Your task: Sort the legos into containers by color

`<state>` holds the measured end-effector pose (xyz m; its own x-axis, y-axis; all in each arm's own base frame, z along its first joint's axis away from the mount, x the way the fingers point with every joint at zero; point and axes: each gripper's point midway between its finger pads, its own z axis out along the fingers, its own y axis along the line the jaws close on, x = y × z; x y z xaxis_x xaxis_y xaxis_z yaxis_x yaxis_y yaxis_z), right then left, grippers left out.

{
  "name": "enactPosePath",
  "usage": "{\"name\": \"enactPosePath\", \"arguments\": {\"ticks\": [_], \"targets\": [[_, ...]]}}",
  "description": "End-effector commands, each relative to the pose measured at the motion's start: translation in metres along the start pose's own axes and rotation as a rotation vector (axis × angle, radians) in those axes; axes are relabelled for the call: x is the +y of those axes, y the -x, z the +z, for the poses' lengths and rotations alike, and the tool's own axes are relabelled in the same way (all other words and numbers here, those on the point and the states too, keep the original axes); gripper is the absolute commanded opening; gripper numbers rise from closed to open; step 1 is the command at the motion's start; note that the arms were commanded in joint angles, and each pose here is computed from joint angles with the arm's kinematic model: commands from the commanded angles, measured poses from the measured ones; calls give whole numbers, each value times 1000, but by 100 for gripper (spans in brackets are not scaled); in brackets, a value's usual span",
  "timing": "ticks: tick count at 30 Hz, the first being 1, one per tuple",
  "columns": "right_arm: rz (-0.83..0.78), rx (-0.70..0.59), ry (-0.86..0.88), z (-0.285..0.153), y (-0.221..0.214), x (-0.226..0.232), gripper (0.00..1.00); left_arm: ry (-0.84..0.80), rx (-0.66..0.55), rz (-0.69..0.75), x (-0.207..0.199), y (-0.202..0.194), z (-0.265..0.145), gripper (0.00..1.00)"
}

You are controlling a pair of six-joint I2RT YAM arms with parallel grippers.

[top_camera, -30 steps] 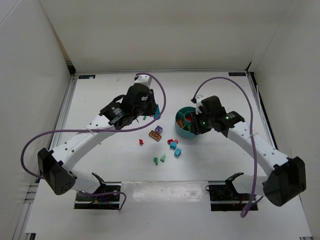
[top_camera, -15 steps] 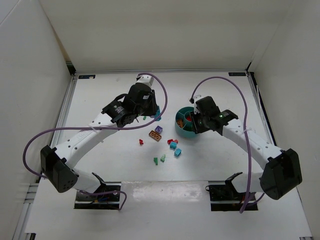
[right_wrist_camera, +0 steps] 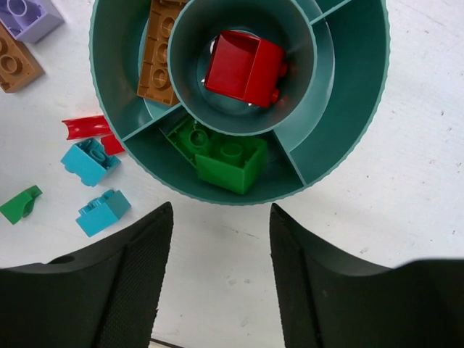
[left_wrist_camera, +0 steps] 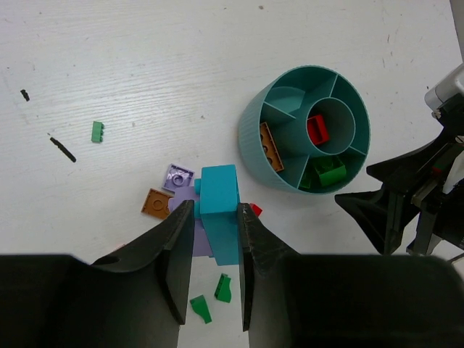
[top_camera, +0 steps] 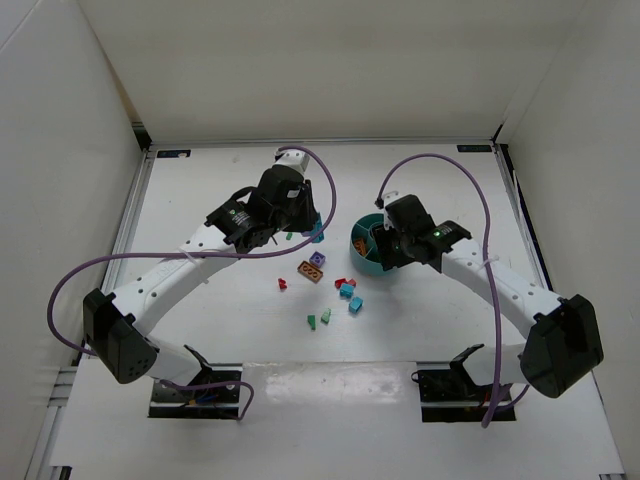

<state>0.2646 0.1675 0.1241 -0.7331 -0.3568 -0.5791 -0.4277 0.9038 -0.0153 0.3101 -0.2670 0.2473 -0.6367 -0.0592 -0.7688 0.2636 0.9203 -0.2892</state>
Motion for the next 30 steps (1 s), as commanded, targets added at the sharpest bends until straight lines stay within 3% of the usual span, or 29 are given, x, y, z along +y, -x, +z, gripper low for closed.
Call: {"name": "enactPosePath", "arguments": {"ticks": [1,8,11,12,13,18,24,30], "targets": [[7,-74,-4,-8,21,1,60,-51,-45,-14,-11,19,-12,0],[-4,-150,32,-28,33,6,62,-98,-50,-4,-19,21,-15,0],[-15,-259,168,-48,51,24,62,-140,-68,-29,-24,27,-18,0],[-16,-280,284,-49,50,38,62,-180,-72,-41,-30,29,-22,0],[-13,-382,334,-68,65,41,62,-188,-77,-54,-30,30,-21,0],[-23,-598,677,-114,93,73,68,-259,-76,-84,-45,34,-27,0],[-105,-582,767,-120,111,98,74,-311,-69,-72,-59,34,-27,0],[-95,-577,786,-113,134,107,74,-330,-72,-46,-67,31,-32,0]]}}
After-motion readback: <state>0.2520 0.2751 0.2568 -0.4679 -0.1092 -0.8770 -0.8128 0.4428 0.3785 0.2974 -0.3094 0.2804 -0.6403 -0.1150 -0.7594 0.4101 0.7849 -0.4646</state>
